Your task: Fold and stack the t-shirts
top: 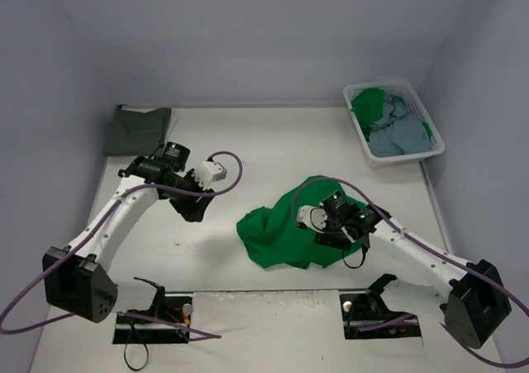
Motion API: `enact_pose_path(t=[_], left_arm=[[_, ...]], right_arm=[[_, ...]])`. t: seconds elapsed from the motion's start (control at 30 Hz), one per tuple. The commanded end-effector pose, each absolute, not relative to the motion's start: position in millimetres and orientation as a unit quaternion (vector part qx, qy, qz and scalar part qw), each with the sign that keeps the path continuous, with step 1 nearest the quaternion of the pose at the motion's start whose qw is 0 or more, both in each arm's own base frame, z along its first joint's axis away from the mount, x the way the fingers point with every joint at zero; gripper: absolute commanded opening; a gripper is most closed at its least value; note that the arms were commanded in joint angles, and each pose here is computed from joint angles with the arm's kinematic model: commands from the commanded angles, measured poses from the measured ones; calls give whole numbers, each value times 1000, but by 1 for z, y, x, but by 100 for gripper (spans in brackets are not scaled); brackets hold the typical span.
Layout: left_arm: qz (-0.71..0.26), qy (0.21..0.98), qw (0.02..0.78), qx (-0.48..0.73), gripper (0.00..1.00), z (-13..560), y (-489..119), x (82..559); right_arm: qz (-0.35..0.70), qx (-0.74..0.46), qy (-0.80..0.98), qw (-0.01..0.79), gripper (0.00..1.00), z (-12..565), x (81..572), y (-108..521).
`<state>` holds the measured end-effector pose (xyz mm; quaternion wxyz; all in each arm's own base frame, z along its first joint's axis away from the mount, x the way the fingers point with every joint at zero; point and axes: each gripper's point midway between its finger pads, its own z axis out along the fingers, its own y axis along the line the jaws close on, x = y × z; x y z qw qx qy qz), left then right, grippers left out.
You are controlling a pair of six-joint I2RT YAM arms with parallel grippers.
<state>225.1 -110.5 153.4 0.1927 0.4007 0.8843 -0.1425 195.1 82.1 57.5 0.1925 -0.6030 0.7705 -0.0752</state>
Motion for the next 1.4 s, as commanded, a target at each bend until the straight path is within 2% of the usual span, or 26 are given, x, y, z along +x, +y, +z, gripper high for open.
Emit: enact_pose_path(t=[0.0,0.37,0.43,0.57,0.8,1.0,1.1,1.17,1.23,1.37], left_arm=[[-125,869,204,434,48,163,-118,233],[-104,849,164,492,47,139,-148,236],[-98,849,170,491,47,140,-147,240],[-91,847,184,489,47,142,-146,242],[-63,847,209,484,47,146,-134,243],[-55,847,228,476,47,150,-126,243],[-58,850,230,471,47,147,-126,242],[-63,851,226,469,47,145,-127,241],[-63,853,223,468,47,142,-126,240],[-59,853,230,465,47,146,-124,240]], right_arm=[[-79,-640,743,181,55,57,198,86],[-30,-678,723,129,61,36,190,104],[0,-679,724,123,59,33,190,118],[36,-682,723,106,47,23,195,138],[81,-678,725,95,46,0,217,175],[78,-662,735,120,46,-17,263,208],[79,-640,749,150,47,-17,301,228],[73,-622,758,184,48,-5,335,241],[73,-606,769,191,50,-5,350,245],[75,-581,776,235,54,29,369,250]])
